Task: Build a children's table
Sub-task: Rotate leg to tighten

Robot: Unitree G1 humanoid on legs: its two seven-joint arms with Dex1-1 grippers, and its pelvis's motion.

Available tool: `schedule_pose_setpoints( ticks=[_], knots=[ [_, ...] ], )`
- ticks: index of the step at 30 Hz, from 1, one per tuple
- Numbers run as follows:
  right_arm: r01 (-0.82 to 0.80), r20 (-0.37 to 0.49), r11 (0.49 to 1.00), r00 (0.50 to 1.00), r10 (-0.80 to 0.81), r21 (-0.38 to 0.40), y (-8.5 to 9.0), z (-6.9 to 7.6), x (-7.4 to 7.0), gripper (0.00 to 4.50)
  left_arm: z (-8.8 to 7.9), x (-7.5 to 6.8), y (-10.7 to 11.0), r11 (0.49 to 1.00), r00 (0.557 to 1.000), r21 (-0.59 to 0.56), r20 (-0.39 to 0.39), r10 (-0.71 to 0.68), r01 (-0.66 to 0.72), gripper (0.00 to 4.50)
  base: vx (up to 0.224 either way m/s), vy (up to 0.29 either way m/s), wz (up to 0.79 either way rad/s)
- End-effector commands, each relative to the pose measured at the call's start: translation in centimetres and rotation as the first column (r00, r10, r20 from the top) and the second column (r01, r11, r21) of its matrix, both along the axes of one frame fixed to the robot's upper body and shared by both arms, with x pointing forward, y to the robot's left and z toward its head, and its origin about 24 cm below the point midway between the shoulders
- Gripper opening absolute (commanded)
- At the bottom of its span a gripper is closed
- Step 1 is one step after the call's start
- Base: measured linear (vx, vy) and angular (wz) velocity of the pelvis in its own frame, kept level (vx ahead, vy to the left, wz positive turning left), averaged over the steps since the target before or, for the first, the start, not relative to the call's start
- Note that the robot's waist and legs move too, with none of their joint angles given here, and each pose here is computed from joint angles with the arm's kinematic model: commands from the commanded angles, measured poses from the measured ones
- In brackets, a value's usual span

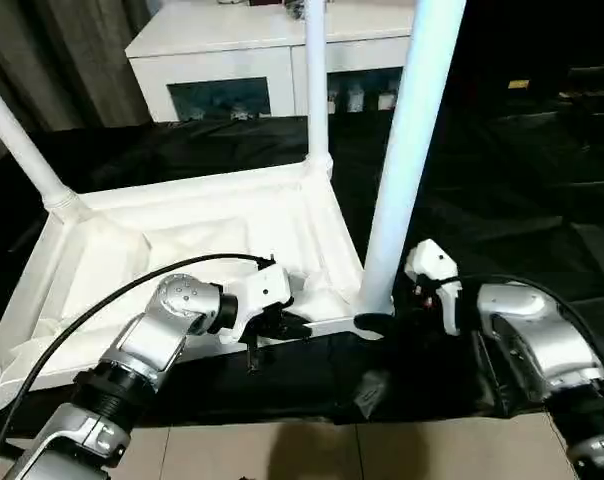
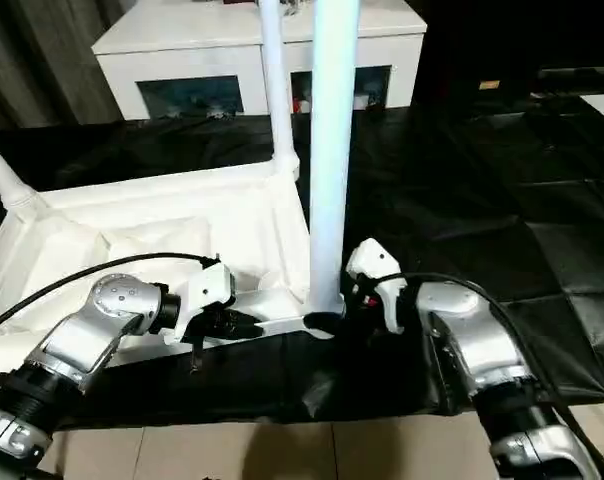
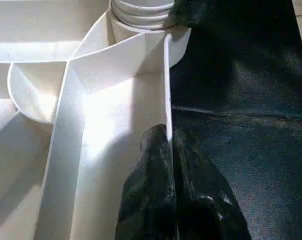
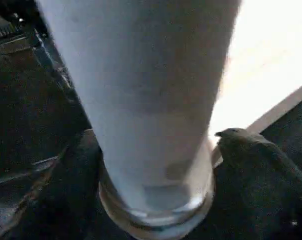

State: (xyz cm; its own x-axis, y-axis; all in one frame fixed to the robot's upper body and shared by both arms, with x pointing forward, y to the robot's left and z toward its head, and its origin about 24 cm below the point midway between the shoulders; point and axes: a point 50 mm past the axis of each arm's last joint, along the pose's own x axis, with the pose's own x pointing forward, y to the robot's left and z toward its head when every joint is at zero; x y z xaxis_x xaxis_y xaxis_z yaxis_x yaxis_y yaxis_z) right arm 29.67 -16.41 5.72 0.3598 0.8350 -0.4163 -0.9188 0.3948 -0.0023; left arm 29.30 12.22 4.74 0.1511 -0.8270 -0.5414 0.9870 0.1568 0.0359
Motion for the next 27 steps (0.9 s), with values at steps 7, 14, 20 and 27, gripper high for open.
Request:
schedule_pose_setpoints(
  ticks=[7, 14, 20, 27],
  knots=[
    [-0.025, 0.014, 1.0, 1.0, 0.025, -0.016, 0.2, 0.4, 0.5, 2.97, -0.4, -0.3, 0.0, 0.999, 1.0, 0.027, -0.014, -0.027, 0.027, 0.0, 0.0, 0.0, 0.0],
    [-0.014, 0.005, 1.0, 1.0, 0.014, -0.017, 0.2, 0.0, 0.4, 2.69, -0.6, -0.4, 0.1, 0.999, 1.0, 0.033, -0.024, -0.012, 0.013, 0.0, 0.0, 0.0, 0.0],
    [0.277, 0.02, 0.96, 0.96, -0.278, 0.046, 1.3, -1.5, 1.5, 2.68, -1.2, 1.4, -0.7, 0.98, 0.98, 0.013, 0.017, 0.2, -0.2, 0.0, 0.0, 0.0, 0.0],
    [0.603, 0.013, 0.796, 0.797, -0.604, 0.045, 4.1, -3.1, 2.7, 2.68, -1.2, 3.7, -3.0, 0.905, 0.905, -0.014, 0.037, 0.425, -0.424, 0.0, 0.0, 0.0, 0.0]
  ],
)
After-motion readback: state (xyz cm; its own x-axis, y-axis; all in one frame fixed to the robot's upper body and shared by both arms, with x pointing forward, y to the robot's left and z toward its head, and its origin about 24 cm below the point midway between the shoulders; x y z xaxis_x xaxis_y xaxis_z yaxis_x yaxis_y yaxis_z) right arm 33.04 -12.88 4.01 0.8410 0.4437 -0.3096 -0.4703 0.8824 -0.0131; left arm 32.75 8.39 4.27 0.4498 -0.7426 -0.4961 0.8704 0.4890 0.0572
